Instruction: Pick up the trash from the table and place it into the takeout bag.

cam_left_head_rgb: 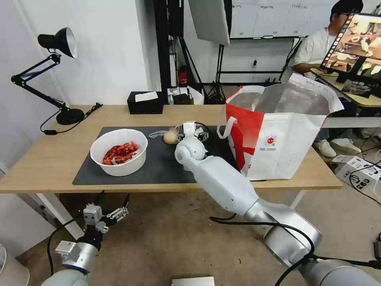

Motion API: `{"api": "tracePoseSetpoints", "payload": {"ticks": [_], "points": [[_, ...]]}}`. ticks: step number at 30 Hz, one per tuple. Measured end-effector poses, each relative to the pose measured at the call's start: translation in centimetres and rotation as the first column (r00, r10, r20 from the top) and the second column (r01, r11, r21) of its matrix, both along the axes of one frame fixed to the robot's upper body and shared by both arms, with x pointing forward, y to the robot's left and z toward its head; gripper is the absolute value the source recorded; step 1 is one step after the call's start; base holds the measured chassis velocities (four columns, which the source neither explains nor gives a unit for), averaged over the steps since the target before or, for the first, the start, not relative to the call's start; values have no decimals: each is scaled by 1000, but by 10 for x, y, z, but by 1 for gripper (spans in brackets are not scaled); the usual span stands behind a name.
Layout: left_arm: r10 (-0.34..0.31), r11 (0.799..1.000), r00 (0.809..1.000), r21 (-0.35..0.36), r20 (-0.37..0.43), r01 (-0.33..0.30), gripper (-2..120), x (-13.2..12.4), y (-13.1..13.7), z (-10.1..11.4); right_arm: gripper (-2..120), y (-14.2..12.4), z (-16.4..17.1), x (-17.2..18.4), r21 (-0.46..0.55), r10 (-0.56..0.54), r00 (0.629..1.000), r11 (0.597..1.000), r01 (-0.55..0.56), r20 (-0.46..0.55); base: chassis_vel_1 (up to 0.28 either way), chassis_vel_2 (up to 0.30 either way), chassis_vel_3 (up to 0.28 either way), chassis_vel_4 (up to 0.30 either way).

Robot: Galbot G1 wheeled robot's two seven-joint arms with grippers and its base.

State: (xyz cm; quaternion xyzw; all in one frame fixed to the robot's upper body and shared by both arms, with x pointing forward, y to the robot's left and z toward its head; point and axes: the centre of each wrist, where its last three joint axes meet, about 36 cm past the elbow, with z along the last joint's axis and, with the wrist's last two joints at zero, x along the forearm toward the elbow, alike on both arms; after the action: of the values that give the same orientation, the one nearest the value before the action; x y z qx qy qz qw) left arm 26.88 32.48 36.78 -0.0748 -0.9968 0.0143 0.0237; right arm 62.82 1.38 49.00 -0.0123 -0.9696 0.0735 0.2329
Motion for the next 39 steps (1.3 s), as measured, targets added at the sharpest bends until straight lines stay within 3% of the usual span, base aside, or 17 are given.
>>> {"api": "tracePoseSetpoints", "payload": {"ticks": [39], "points": [[-18, 1000, 1000, -7, -4, 18, 100, -2, -5, -2, 100, -11, -19, 18, -32, 25, 997, 999, -27, -67, 0, 0, 0, 0]]}}
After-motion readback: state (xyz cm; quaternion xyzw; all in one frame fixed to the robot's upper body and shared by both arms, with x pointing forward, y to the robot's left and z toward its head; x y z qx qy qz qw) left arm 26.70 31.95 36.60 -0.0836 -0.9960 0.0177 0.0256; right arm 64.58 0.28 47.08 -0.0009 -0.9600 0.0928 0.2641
